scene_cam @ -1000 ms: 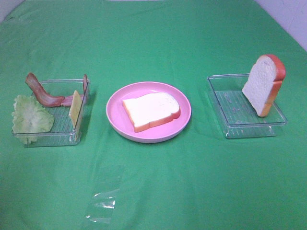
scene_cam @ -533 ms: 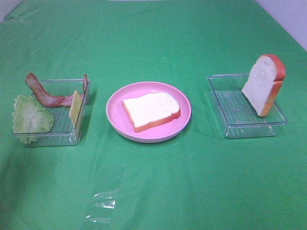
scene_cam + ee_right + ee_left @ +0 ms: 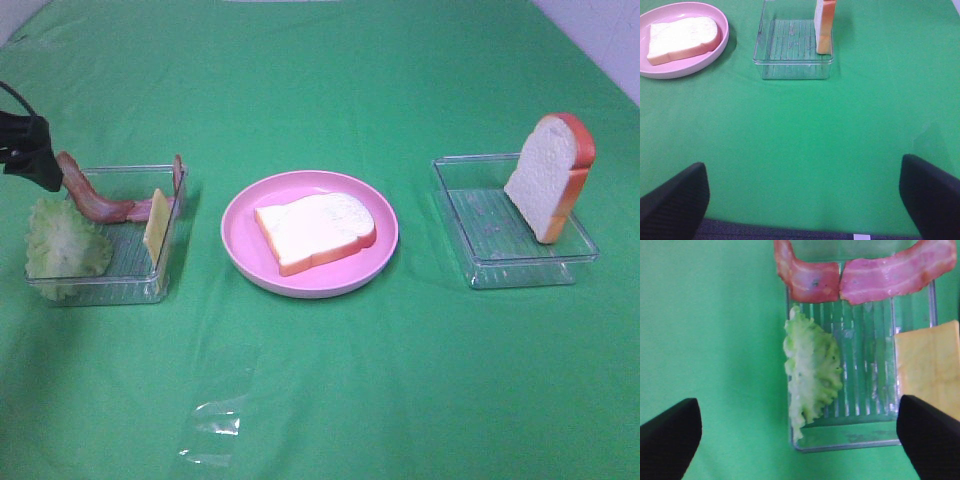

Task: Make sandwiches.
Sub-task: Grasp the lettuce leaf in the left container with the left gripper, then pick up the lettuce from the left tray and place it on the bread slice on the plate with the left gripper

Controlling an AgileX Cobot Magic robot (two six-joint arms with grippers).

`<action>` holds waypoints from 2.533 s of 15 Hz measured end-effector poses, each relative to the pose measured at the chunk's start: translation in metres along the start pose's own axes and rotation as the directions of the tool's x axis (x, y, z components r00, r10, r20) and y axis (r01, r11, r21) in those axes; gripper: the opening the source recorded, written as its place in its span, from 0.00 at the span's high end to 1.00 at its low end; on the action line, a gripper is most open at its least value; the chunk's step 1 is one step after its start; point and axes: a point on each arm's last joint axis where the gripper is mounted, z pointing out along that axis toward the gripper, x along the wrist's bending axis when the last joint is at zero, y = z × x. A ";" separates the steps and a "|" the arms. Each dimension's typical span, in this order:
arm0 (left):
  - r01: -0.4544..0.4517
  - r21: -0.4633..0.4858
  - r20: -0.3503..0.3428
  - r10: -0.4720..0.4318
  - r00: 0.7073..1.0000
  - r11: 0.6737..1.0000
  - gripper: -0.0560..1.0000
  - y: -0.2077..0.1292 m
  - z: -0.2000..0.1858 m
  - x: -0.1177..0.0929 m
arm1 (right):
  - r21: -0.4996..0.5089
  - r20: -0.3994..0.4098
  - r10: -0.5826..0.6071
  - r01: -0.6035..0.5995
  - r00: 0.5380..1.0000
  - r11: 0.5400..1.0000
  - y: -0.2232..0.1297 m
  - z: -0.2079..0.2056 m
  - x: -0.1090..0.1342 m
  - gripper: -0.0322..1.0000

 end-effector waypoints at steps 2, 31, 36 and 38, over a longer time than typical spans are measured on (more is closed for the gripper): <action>0.038 0.062 0.033 -0.040 0.999 0.997 0.02 0.011 0.013 -0.004 | 0.000 0.000 0.000 0.000 1.000 1.000 0.000 0.000 0.000 0.01; 0.045 0.365 -0.088 -0.014 0.996 0.930 0.81 0.029 0.082 -0.005 | 0.000 -0.001 0.001 -0.001 1.000 1.000 0.000 0.000 0.000 0.01; 0.047 0.362 -0.084 -0.018 0.996 0.931 0.95 0.029 0.082 -0.006 | 0.000 -0.001 0.001 -0.001 1.000 1.000 0.000 0.000 0.000 0.01; 0.063 0.360 -0.066 -0.042 0.997 0.931 0.95 0.030 0.081 -0.008 | 0.000 -0.001 0.001 -0.001 1.000 1.000 0.000 0.000 0.000 0.01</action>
